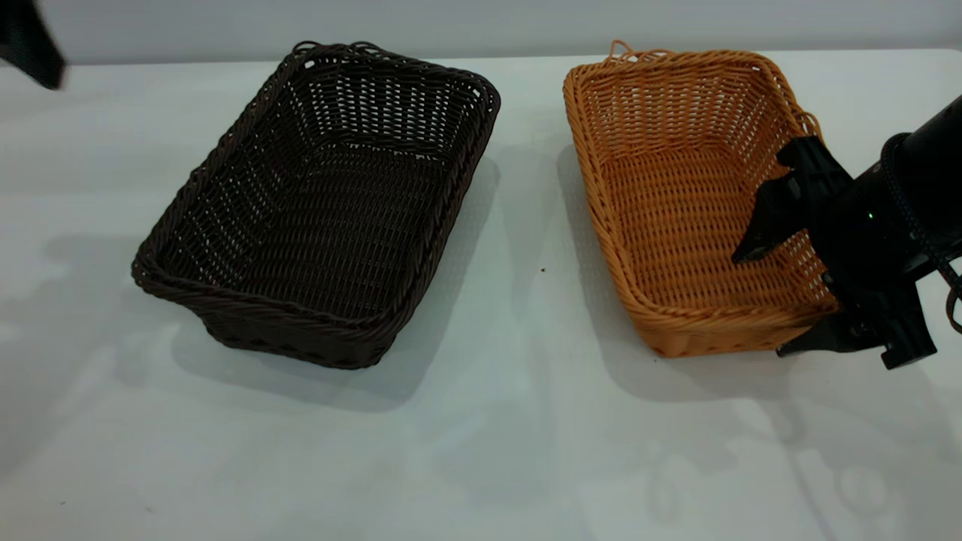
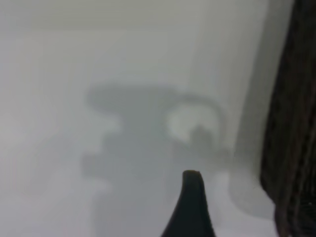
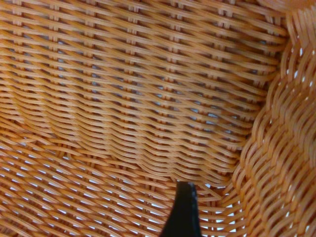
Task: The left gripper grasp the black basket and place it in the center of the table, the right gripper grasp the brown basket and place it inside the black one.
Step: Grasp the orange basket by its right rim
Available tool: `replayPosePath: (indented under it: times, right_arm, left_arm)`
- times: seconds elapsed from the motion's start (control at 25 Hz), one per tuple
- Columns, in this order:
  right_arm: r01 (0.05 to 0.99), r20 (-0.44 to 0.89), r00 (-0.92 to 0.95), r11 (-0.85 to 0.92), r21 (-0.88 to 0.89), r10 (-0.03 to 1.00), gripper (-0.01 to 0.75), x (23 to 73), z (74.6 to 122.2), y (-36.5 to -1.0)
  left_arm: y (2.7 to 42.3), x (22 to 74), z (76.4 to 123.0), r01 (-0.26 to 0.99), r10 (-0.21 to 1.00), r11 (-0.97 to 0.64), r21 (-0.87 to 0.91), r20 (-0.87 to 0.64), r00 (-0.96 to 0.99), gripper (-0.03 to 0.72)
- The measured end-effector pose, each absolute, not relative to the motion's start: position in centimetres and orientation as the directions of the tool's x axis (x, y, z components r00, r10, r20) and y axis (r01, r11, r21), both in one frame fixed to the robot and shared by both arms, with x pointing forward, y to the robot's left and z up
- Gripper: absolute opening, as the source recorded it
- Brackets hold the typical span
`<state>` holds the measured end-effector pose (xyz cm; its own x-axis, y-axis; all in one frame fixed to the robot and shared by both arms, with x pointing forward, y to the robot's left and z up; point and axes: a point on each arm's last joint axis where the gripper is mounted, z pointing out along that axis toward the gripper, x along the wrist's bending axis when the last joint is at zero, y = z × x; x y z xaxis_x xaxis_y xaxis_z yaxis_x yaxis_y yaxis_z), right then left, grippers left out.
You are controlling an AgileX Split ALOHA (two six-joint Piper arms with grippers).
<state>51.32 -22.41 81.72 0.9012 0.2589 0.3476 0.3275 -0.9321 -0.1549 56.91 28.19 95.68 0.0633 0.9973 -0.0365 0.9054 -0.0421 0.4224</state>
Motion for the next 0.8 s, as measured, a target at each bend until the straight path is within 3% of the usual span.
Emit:
replayPosePath:
  times: [0.64,0.72,0.8]
  right_arm:
    - [0.350,0.352,0.892,-0.925,-0.145,0.282,0.558,51.4,81.7,-22.4]
    - [0.352,0.353,0.892,-0.925,-0.144,0.284,0.529,51.4,81.7,-22.4]
    - [0.355,0.353,0.890,-0.924,-0.143,0.288,0.459,51.4,81.7,-22.4]
  left_arm:
    - [21.1,64.5,84.0,0.940,0.969,-0.228,0.255,-0.032,0.244,0.561]
    - [20.9,64.3,82.5,0.945,0.967,-0.239,0.223,-0.032,0.252,0.543]
    - [21.0,64.1,81.4,0.951,0.967,-0.240,0.196,-0.033,0.251,0.474]
